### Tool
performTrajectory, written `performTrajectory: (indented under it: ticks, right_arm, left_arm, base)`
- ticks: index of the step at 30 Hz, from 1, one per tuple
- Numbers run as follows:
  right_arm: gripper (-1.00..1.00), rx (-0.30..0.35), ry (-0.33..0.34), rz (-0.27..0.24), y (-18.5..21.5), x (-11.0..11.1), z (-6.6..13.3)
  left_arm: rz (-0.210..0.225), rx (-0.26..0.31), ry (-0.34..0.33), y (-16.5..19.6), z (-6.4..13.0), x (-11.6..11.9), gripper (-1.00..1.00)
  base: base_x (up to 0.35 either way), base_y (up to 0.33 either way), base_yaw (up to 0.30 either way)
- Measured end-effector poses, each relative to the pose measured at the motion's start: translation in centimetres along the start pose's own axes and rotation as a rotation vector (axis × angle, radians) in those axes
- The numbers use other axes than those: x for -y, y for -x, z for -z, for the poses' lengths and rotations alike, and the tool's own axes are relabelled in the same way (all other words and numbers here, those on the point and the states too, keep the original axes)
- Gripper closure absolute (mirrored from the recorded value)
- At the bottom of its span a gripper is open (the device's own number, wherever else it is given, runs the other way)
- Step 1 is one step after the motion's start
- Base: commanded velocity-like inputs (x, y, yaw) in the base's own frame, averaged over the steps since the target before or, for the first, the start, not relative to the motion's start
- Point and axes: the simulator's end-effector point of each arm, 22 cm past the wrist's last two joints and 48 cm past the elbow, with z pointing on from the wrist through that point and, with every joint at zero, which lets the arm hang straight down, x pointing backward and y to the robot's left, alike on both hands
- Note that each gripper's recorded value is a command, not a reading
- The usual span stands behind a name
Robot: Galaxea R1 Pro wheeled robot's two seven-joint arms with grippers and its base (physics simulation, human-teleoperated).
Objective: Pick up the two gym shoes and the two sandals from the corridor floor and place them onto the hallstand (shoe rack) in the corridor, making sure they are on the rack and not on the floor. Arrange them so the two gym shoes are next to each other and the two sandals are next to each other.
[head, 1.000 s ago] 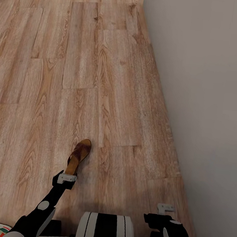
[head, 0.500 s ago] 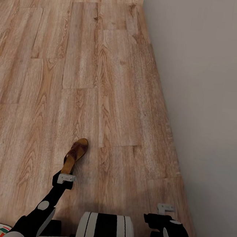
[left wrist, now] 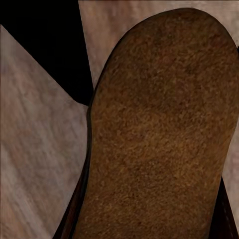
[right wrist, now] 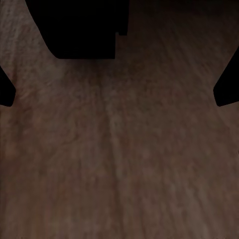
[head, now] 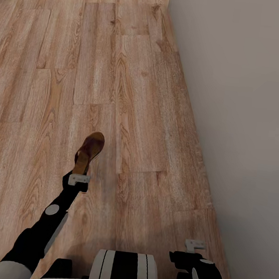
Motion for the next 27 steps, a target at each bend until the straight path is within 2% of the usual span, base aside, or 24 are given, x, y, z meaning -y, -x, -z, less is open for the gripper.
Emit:
performTrajectory:
  ticks: [2,4,6,9,11,14,15,16,20,21,23,24,25,26,27]
  right_arm:
    - [-1.0,0.0,0.0,0.0,0.0,0.0,0.0]
    - [-1.0,0.0,0.0,0.0,0.0,0.0,0.0]
    - [-1.0,0.0,0.0,0.0,0.0,0.0,0.0]
    - [-1.0,0.0,0.0,0.0,0.0,0.0,0.0]
    - [-1.0,0.0,0.002,0.0,0.0,-0.1,0.0]
    - [-1.0,0.0,0.005,0.003,0.0,-0.3,0.0]
    - [-1.0,0.0,0.006,0.004,0.0,-0.4,0.0]
    - [-1.0,0.001,0.005,0.004,0.0,-0.3,0.0]
    - [-1.0,0.001,0.004,0.003,0.0,-0.2,0.0]
    - [-1.0,0.001,0.003,0.001,0.0,-0.2,0.0]
    - [-1.0,0.001,0.001,0.0,0.0,-0.1,0.0]
    - [-1.0,0.001,0.001,0.0,0.0,-0.1,0.0]
    - [-1.0,0.0,0.001,0.0,0.0,-0.1,0.0]
    - [-1.0,0.0,0.001,-0.001,0.0,-0.1,0.0]
    - [-1.0,0.0,0.001,-0.001,0.0,-0.1,0.0]
  left_arm:
    - [0.0,0.01,0.003,1.7,0.0,-0.1,1.0]
    - [0.0,0.045,0.008,5.5,0.1,-0.4,1.0]
    - [0.0,0.054,0.01,7.0,0.3,-0.5,1.0]
    - [0.001,0.051,0.017,9.5,0.9,-0.9,1.0]
    - [0.002,0.03,0.023,11.1,1.5,-1.1,1.0]
    - [0.002,-0.037,0.03,11.8,2.5,-1.5,1.0]
    - [0.002,-0.09,0.032,11.0,2.7,-1.6,1.0]
    - [0.002,-0.118,0.033,10.5,2.9,-1.7,1.0]
    - [0.005,-0.204,0.046,8.7,3.2,-2.3,1.0]
    - [0.01,-0.243,0.064,7.9,3.5,-3.1,1.0]
    - [0.031,-0.272,0.09,7.2,3.7,-4.5,1.0]
    - [0.08,-0.297,0.139,6.3,4.2,-7.0,1.0]
    - [0.078,-0.308,0.181,5.9,4.6,-8.7,1.0]
    - [0.1,-0.307,0.168,5.8,4.6,-8.4,1.0]
    - [0.101,-0.31,0.175,5.7,4.7,-8.6,1.0]
  base:
    - [0.0,0.0,0.0]
    - [0.0,0.0,0.0]
    - [0.0,0.0,0.0]
    - [0.0,0.0,0.0]
    - [0.0,0.0,0.0]
    - [0.0,0.0,0.0]
    - [0.0,0.0,0.0]
    - [0.0,0.0,0.0]
    - [0.0,0.0,0.0]
    - [0.0,0.0,0.0]
    - [0.0,0.0,0.0]
    - [0.0,0.0,0.0]
    - [0.0,0.0,0.0]
    - [0.0,0.0,0.0]
    - [0.0,0.0,0.0]
